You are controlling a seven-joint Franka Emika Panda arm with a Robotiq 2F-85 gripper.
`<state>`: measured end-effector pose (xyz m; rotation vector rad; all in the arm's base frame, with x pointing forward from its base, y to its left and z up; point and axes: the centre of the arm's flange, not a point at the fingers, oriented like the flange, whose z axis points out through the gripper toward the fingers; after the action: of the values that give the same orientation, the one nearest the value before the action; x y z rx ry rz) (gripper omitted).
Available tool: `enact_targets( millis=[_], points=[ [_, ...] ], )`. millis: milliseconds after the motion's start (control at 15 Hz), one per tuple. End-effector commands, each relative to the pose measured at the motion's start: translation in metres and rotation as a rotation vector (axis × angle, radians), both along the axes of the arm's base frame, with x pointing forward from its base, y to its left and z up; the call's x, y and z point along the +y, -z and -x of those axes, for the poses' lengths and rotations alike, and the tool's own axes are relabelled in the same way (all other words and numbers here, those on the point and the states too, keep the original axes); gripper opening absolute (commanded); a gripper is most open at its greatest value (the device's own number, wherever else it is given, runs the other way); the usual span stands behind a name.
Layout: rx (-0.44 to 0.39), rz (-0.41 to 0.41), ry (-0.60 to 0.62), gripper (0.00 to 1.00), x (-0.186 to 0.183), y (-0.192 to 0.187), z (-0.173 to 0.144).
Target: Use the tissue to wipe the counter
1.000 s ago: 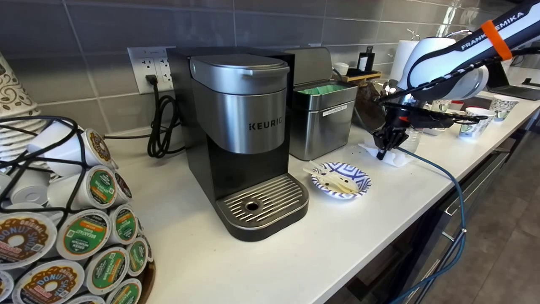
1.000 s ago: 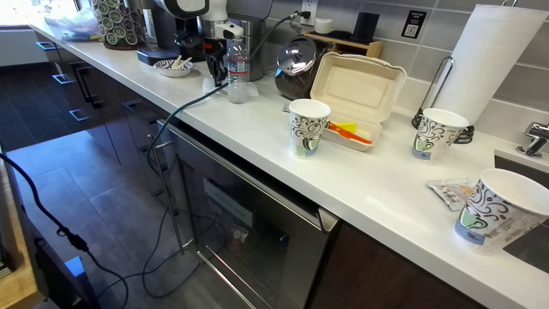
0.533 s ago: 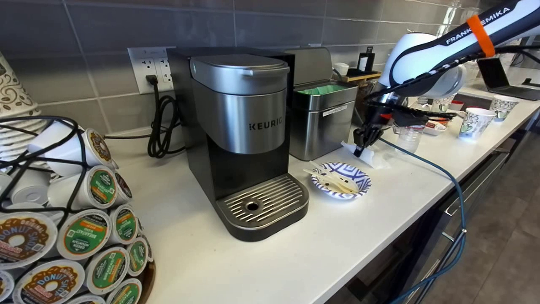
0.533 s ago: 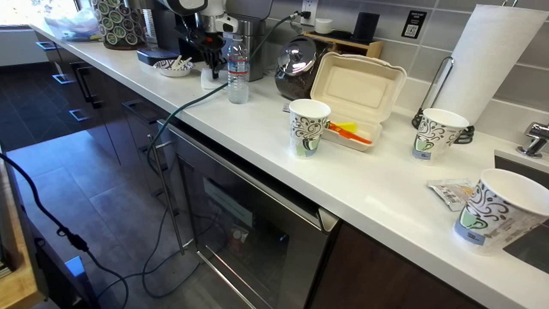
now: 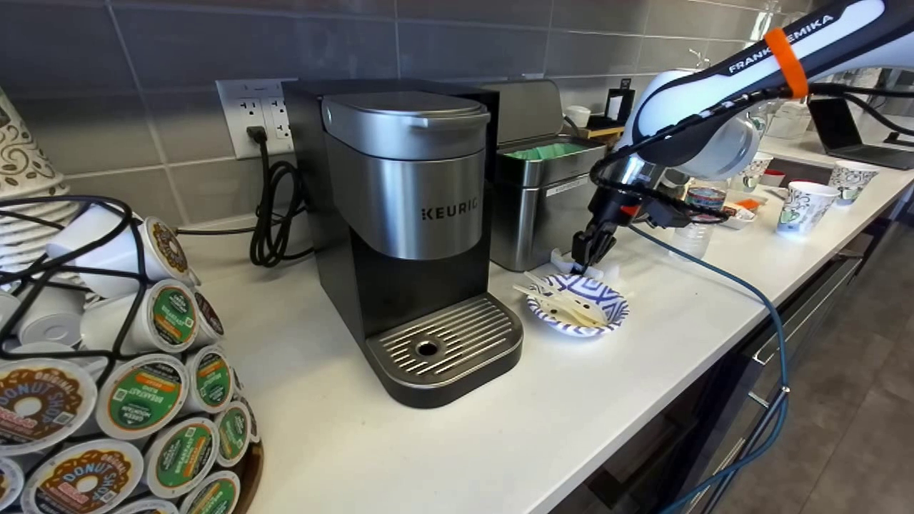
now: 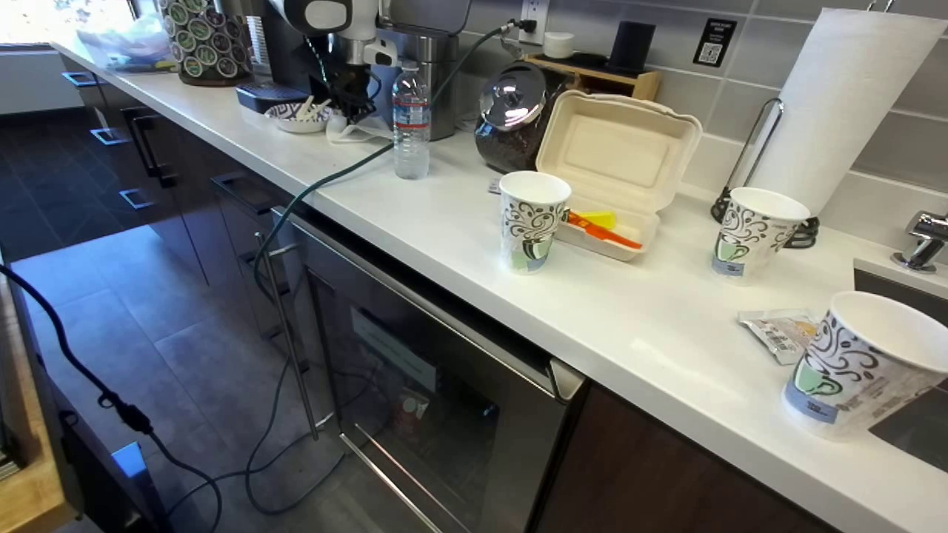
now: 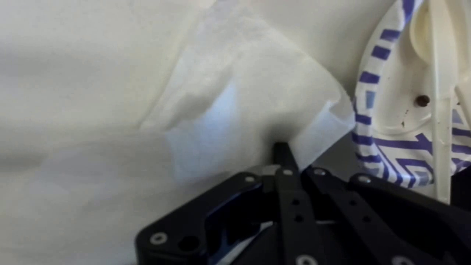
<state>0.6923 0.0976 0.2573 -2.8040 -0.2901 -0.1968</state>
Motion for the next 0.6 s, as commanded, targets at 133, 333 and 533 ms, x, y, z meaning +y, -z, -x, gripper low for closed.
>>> enact_targets(
  millis=[133, 333, 533],
  points=[
    [0.042, 0.007, 0.137, 0.0, -0.039, 0.015, 0.021],
    [0.058, 0.046, 0.26, 0.0, -0.068, 0.014, 0.031],
    [0.104, 0.066, 0.351, 0.0, -0.089, 0.015, 0.041]
  ],
)
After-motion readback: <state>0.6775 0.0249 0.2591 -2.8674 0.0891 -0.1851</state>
